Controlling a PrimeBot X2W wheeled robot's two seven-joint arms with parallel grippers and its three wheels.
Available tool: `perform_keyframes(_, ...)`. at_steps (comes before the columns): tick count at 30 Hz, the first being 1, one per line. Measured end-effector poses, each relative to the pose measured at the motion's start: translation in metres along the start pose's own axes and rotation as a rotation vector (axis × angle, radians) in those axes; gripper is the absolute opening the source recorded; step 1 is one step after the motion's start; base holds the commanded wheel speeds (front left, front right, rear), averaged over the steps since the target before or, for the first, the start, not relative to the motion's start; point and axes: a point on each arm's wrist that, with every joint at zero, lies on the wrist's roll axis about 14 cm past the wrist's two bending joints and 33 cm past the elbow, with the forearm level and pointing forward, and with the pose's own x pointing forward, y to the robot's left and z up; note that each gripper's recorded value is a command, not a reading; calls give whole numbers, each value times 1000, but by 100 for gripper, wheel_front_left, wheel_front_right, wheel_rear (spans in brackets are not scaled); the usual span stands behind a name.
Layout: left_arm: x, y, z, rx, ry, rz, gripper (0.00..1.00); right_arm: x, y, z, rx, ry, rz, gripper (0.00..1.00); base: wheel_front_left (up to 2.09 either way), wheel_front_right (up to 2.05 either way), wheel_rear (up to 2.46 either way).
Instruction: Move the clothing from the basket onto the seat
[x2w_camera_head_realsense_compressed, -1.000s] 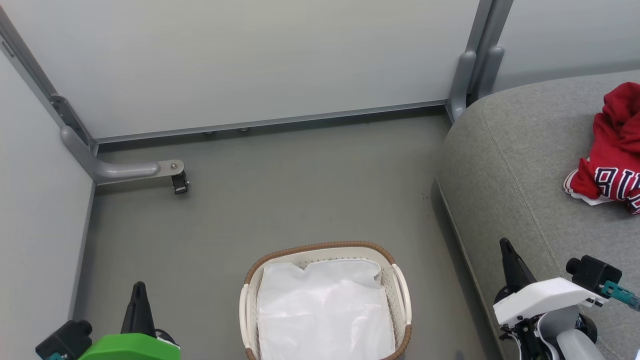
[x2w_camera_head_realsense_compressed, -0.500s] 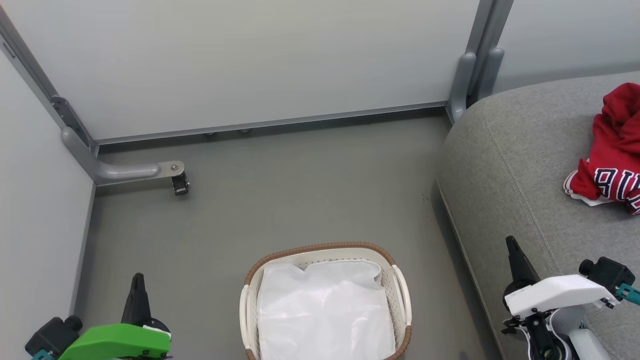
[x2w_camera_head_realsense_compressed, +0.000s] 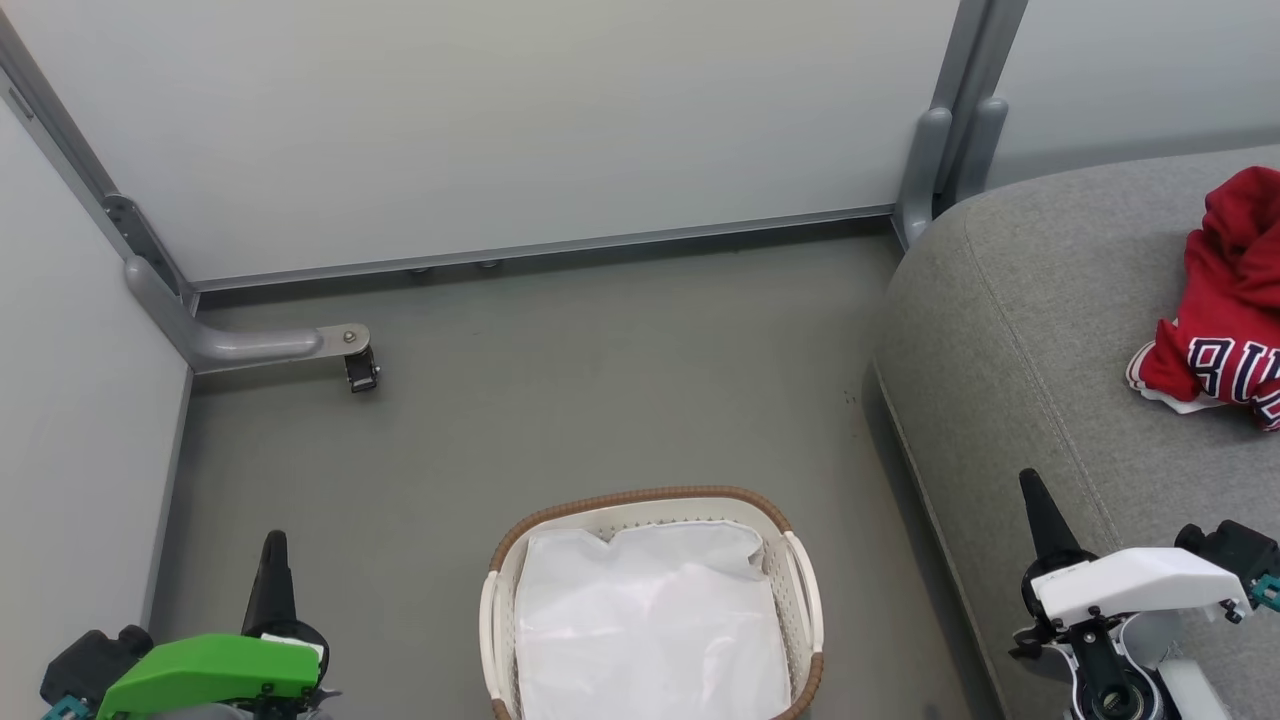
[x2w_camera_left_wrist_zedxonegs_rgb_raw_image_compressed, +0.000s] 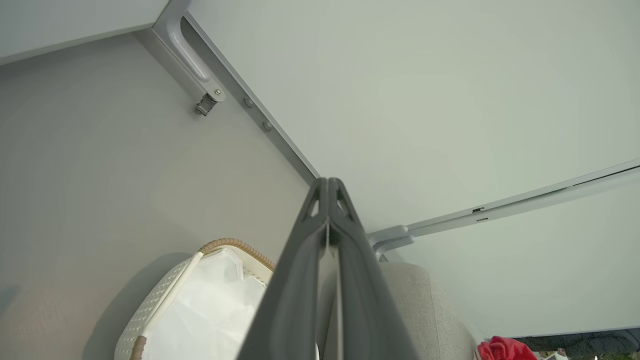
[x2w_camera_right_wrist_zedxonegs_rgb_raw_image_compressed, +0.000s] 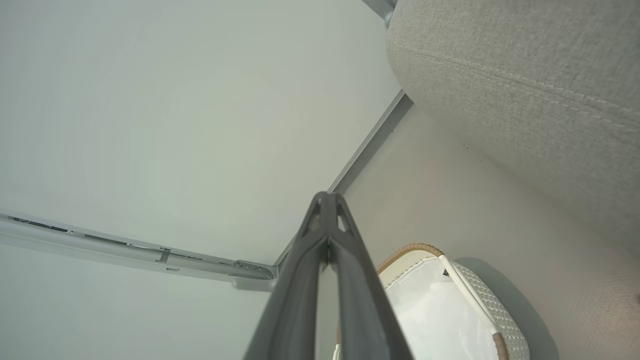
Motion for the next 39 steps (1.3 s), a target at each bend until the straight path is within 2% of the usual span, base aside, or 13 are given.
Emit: perform_keyframes(39,8,-24,12,-350,11,-87,0,-2,9,14,342,-18,39,0,0,0,0)
